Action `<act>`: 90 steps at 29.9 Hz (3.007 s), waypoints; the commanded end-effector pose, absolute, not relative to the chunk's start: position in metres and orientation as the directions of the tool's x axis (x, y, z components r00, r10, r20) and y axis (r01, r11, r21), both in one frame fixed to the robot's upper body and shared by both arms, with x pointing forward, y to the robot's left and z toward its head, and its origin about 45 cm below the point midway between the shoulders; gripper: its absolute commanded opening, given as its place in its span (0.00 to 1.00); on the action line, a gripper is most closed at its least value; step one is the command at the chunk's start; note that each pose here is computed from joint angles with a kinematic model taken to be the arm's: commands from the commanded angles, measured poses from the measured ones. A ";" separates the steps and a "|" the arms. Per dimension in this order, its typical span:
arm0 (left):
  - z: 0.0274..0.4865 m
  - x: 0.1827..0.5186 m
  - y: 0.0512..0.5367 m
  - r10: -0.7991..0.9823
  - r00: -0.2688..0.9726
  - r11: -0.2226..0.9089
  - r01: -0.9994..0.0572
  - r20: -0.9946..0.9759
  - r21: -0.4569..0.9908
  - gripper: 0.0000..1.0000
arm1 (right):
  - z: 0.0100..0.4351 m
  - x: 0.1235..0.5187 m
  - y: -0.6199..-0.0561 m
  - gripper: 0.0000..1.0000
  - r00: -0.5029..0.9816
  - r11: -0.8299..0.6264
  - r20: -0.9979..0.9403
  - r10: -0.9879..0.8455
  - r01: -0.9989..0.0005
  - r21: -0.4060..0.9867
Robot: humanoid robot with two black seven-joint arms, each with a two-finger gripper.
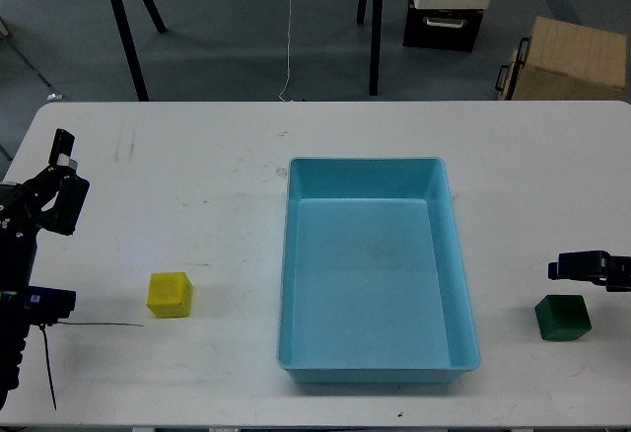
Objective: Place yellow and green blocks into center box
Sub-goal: 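Grasp the dark green cube with the right gripper, then lift the green cube and carry it over the blue tray, then release the green cube into the tray and raise the right gripper, then withdraw the right arm and raise the left gripper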
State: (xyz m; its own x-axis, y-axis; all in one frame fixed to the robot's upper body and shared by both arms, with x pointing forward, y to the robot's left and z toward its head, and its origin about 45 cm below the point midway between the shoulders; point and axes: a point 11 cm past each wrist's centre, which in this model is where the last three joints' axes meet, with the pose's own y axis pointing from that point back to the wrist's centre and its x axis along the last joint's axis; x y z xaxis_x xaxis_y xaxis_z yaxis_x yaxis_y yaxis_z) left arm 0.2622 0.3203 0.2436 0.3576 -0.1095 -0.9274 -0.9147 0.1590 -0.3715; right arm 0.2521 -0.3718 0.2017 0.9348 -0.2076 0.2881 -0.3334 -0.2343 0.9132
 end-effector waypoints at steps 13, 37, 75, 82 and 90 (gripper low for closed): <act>0.232 0.267 0.324 -0.105 0.331 0.150 -0.927 -0.938 -0.344 1.00 | 0.167 0.249 -0.351 1.00 0.958 -0.270 0.214 -0.190 -0.260 0.927; 0.229 0.268 0.326 -0.103 0.323 0.145 -0.931 -0.941 -0.335 1.00 | 0.244 0.301 -0.339 0.00 0.913 -0.282 0.366 -0.179 -0.404 0.870; 0.234 0.272 0.320 -0.120 0.343 0.147 -0.922 -0.932 -0.358 1.00 | 0.353 0.434 -0.202 1.00 0.837 -0.538 0.299 -0.459 -0.530 0.655; 0.232 0.274 0.306 -0.142 0.330 0.184 -0.917 -0.933 -0.353 1.00 | 0.402 0.453 -0.267 1.00 0.711 -0.666 0.005 -0.703 -0.661 0.346; 0.237 0.279 0.303 -0.144 0.345 0.193 -0.909 -0.927 -0.368 1.00 | 0.425 0.472 -0.354 1.00 0.488 -0.528 -0.403 -0.774 -0.849 -0.014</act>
